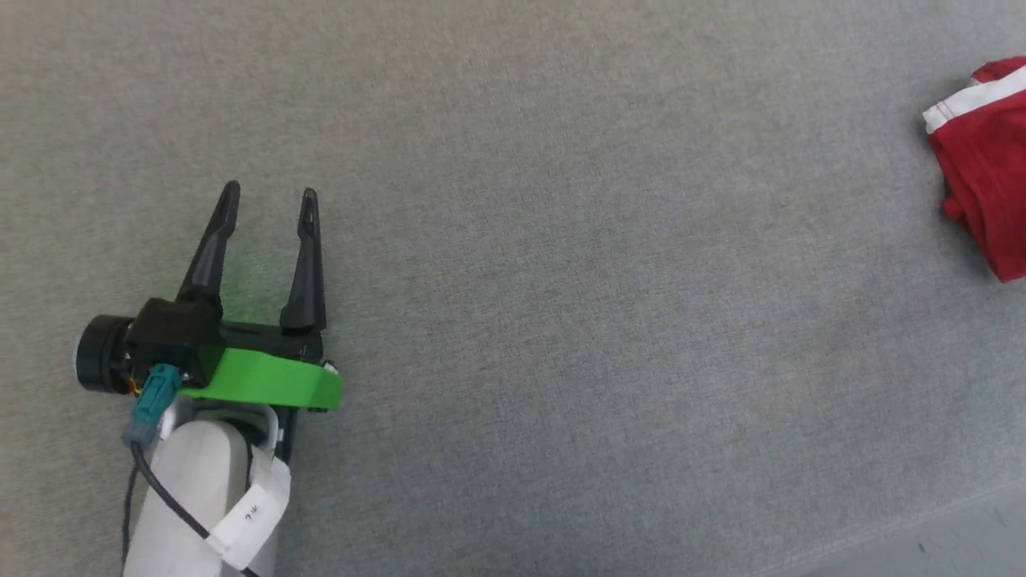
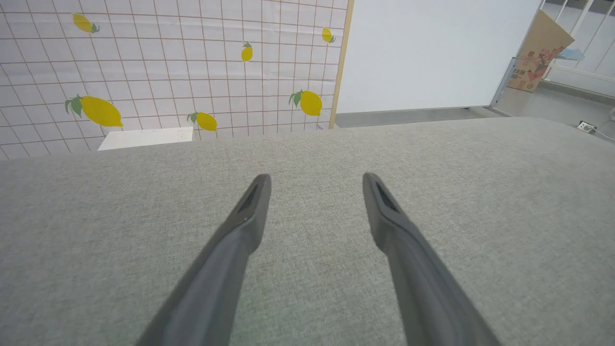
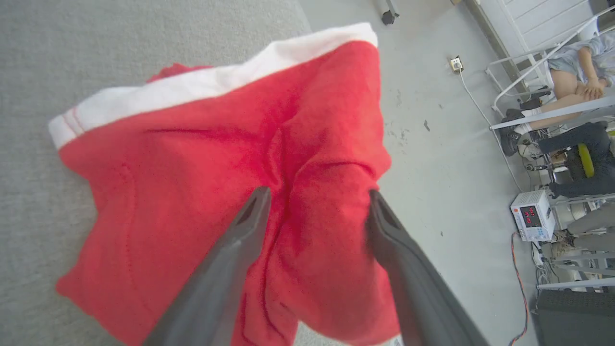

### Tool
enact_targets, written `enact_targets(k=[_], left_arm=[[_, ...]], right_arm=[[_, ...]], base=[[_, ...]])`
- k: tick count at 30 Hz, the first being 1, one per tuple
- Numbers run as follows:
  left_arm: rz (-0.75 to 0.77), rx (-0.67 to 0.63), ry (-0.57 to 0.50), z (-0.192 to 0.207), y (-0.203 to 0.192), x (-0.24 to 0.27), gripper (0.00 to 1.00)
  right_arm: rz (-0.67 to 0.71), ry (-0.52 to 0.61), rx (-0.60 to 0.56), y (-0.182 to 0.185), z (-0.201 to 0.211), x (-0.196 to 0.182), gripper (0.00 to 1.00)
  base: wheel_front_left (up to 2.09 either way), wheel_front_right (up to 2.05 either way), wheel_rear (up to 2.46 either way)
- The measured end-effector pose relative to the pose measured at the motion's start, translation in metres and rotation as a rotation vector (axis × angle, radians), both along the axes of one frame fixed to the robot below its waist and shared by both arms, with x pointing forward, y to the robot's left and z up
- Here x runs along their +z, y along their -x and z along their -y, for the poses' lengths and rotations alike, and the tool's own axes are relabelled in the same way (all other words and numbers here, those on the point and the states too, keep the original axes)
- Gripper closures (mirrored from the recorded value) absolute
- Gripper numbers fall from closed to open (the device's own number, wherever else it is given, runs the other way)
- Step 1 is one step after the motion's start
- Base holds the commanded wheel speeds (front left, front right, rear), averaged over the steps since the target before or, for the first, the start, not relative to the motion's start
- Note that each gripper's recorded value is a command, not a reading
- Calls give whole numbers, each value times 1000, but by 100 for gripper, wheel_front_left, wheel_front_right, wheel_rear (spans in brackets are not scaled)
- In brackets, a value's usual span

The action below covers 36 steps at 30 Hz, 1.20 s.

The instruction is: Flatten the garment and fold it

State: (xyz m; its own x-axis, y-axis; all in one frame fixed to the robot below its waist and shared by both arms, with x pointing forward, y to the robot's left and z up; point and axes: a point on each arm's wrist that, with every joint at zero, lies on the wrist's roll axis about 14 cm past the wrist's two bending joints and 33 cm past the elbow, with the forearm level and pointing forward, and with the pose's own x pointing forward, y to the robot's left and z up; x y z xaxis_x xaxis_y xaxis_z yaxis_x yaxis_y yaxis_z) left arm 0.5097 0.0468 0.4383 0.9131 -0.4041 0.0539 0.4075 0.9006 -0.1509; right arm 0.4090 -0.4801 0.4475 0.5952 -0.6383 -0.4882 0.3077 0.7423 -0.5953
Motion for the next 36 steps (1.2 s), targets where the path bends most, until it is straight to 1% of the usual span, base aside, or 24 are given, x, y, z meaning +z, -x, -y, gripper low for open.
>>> enact_targets(k=[2,6,10,15,21,26,29,33,36], left_arm=[[-4,11,12,0,4,5,0],[-22,31,38,-3,17,13,0],[-19,66,49,-13,31,26,0],[-7,127,62,-33,51,44,0],[5,197,50,-60,76,56,0],[18,255,48,-82,97,65,0],[32,278,53,-91,106,71,0],[51,304,58,-98,119,79,0],[61,316,63,-101,126,84,0]], right_arm=[[71,9,28,-6,-2,13,0],[235,-8,87,-14,-15,36,0],[361,-54,152,-13,-37,47,0],[572,-150,269,-14,-85,68,0],[752,-224,419,-5,-145,90,0],[854,-311,536,9,-204,100,0],[897,-361,559,18,-224,103,0],[889,-426,588,31,-251,93,0],[890,-452,596,39,-261,89,0]], base=[[0,0,0],[0,0,0],[0,0,0],[0,0,0],[0,0,0],[0,0,0],[0,0,0],[0,0,0],[0,0,0]])
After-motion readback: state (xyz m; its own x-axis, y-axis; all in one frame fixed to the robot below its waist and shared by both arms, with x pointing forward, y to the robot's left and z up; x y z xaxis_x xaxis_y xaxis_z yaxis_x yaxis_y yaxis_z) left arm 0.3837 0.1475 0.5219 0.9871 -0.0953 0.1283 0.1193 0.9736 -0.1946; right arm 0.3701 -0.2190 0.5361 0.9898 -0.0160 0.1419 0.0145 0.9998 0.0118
